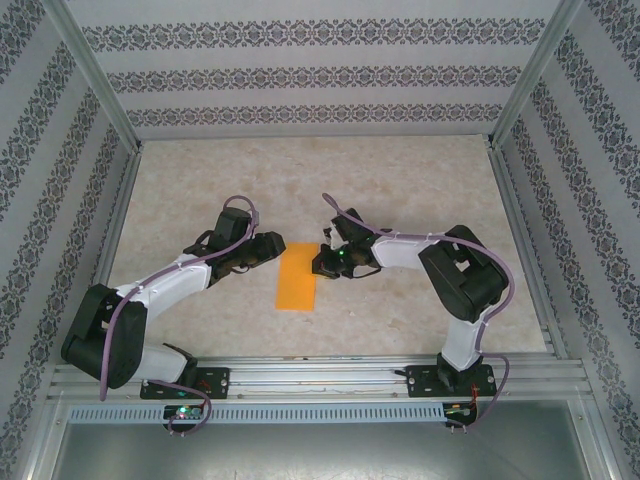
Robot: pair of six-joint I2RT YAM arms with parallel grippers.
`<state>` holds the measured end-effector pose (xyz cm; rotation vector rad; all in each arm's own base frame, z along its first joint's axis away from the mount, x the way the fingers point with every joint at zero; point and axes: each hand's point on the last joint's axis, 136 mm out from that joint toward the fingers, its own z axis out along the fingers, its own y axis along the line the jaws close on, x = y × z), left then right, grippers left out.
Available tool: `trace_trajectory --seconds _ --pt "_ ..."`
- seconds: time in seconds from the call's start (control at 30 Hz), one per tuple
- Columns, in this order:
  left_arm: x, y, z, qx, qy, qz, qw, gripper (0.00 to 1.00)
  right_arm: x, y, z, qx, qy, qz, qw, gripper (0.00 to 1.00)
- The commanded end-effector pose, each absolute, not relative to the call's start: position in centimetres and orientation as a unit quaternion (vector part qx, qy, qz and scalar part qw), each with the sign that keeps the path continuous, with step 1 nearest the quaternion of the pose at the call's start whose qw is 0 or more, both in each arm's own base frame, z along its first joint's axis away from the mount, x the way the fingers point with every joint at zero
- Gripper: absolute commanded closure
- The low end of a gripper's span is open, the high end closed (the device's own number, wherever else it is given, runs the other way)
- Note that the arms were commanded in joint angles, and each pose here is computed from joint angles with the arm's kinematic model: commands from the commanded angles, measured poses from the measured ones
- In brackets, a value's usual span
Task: Fold a paper plane with a square sheet of paper (fold left side to right side)
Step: Move the paper to the center of the table.
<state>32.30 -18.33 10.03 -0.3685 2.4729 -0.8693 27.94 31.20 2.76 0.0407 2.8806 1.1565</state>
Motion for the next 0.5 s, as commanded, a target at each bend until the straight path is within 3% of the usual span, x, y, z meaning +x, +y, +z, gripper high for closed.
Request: trace_trajectory --seconds 0.0,0.47 --pt "32.6 -18.1 10.0 -0.138 0.905 -0.320 0.244 0.53 27.5 31.6 2.5 0.002 0.929 0.371 0.006 1.00" --pt "30.6 -19.6 8.7 -0.116 0.911 -0.349 0.186 0.55 27.3 28.3 -0.1 -0.004 0.958 0.287 -0.006 1.00"
